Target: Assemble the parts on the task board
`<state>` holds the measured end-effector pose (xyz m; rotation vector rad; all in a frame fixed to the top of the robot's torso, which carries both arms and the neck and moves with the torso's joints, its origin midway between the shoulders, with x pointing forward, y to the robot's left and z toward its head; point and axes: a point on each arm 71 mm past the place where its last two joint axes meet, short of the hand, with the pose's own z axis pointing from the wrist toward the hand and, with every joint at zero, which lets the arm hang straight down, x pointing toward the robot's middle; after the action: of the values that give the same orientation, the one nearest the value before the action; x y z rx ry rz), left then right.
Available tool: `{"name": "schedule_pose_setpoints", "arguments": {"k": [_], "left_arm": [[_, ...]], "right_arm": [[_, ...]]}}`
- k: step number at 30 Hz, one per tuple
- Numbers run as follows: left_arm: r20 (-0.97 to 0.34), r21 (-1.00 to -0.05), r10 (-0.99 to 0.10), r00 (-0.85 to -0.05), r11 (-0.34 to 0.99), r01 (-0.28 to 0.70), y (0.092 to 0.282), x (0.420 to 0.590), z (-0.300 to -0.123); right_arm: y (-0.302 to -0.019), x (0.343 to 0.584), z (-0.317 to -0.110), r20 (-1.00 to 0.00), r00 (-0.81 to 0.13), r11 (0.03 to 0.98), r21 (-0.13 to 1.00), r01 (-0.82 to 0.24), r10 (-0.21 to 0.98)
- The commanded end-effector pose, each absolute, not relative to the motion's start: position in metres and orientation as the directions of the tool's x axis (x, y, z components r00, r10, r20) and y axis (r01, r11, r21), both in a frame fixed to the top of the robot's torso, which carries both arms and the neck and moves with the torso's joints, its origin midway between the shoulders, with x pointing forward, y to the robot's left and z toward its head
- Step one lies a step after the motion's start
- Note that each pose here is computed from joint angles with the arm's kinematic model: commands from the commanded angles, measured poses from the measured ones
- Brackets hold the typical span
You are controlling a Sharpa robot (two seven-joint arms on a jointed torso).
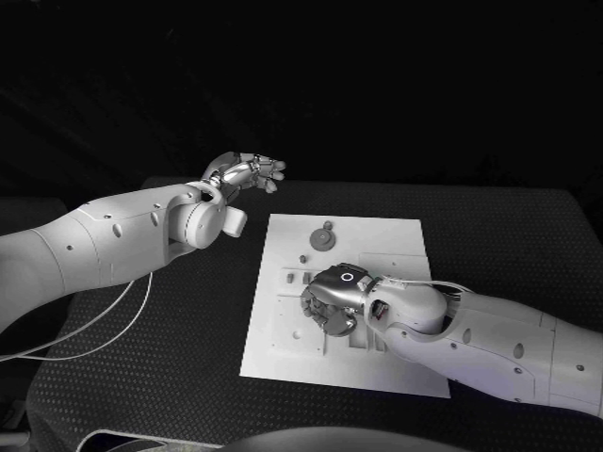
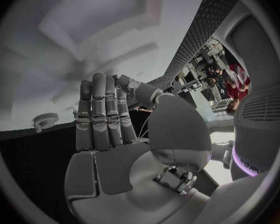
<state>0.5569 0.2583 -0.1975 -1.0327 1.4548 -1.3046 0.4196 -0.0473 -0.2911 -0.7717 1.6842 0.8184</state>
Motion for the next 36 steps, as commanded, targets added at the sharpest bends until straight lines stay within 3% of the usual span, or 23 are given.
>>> {"name": "schedule_pose_setpoints", "arguments": {"k": [1, 12, 24, 31, 36], "left_arm": [[-0.078, -0.996, -0.963, -0.258, 0.085, -0.016, 0.257, 0.557, -0.197], [-0.079, -0.996, -0.963, -0.256, 0.086, -0.017, 0.258, 0.557, -0.197], [-0.08, -0.996, -0.964, -0.252, 0.087, -0.017, 0.261, 0.557, -0.197], [-0.082, -0.996, -0.965, -0.249, 0.089, -0.018, 0.263, 0.557, -0.197], [-0.083, -0.996, -0.966, -0.247, 0.09, -0.019, 0.264, 0.558, -0.198]], "right_arm": [[-0.051, 0.421, -0.294, -0.962, -0.256, 0.565, 0.16, -0.809, -0.094], [-0.056, 0.422, -0.286, -0.974, -0.226, 0.574, 0.179, -0.799, -0.012], [-0.073, 0.431, -0.257, -0.981, -0.175, 0.592, 0.188, -0.784, 0.08], [-0.1, 0.448, -0.219, -0.95, -0.248, 0.627, 0.312, -0.714, 0.191], [-0.133, 0.471, -0.206, -0.936, -0.309, 0.711, 0.332, -0.62, 0.168]]}}
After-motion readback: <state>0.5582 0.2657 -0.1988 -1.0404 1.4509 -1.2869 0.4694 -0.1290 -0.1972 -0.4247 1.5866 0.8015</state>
